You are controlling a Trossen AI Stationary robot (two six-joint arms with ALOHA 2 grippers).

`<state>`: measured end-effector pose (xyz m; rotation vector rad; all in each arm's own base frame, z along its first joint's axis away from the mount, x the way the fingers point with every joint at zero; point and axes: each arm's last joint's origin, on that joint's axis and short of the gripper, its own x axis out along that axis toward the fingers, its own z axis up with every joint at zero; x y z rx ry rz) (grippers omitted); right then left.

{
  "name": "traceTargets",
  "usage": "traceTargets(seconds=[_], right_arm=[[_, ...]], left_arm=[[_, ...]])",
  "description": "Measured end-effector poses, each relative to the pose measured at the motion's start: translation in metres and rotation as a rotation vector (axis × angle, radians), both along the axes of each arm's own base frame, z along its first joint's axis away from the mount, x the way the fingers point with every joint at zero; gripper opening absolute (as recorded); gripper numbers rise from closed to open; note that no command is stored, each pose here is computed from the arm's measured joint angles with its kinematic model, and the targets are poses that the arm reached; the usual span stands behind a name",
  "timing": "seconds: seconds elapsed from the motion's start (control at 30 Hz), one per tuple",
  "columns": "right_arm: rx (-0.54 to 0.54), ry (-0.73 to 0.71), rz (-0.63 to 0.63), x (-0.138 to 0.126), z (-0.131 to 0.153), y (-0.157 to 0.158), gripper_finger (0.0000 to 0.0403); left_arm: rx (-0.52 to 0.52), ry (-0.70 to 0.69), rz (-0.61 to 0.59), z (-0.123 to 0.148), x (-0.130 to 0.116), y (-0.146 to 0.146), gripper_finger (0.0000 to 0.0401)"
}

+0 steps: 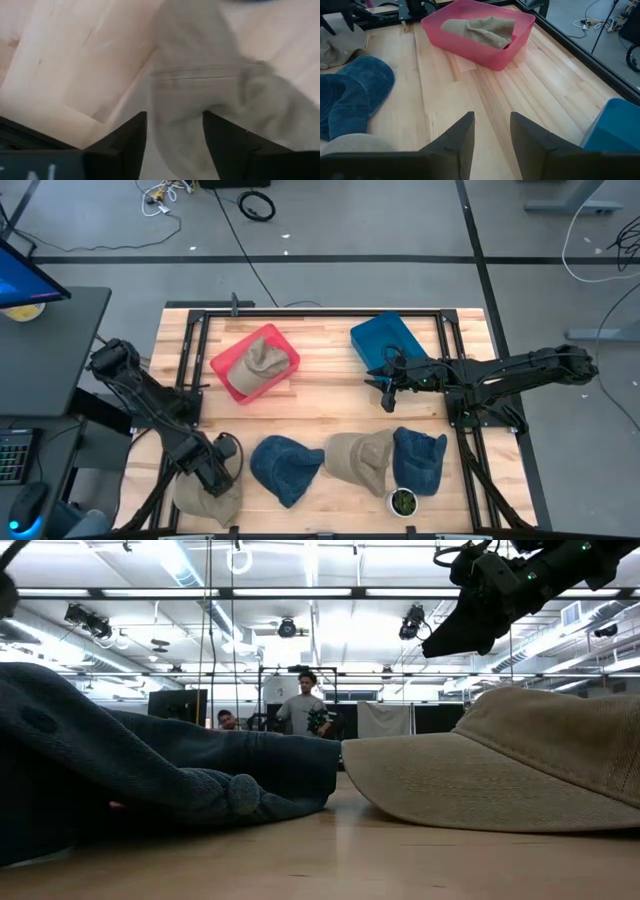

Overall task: Pick & Place hat
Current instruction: Put the left brown cap into the red bin

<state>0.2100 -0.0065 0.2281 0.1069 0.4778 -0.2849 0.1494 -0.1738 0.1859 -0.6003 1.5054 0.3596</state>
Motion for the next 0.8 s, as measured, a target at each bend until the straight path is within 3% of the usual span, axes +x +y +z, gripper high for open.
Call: traceTargets(seconds=[0.1,0.2,0.27,0.4,0.43,0.63,0.8], right_arm=[[0.000,-0.001,0.000,0.000,0.000,0.000,0.0127],[-0.001,-0.005,-0.002,0.000,0.000,0.000,0.0127],[-0.001,-0.006,-0.002,0.000,0.001,0.000,0.0127],[-0.001,-0.007,-0.002,0.000,0.001,0.000,0.0127],[-0.001,-0.007,-0.002,0.000,0.001,0.000,0.0127],[-0.001,-0.008,-0.003,0.000,0.001,0.000,0.0127],[-0.001,-0.008,-0.003,0.000,0.001,0.000,0.0127]], left_arm=[[0.046,-0.016,-0.034,-0.009,-0.003,0.005,0.0209],[0.043,-0.105,-0.125,-0.013,0.001,0.003,0.0184],[0.042,-0.152,-0.172,-0.012,0.003,0.001,0.0145],[0.046,-0.202,-0.166,-0.011,0.008,0.001,0.0027],[0.066,-0.222,-0.160,-0.011,0.009,0.001,0.0017],[0.159,-0.283,-0.070,-0.005,0.014,0.006,0.0006],[0.255,-0.263,0.045,0.022,0.015,0.008,0.0006]])
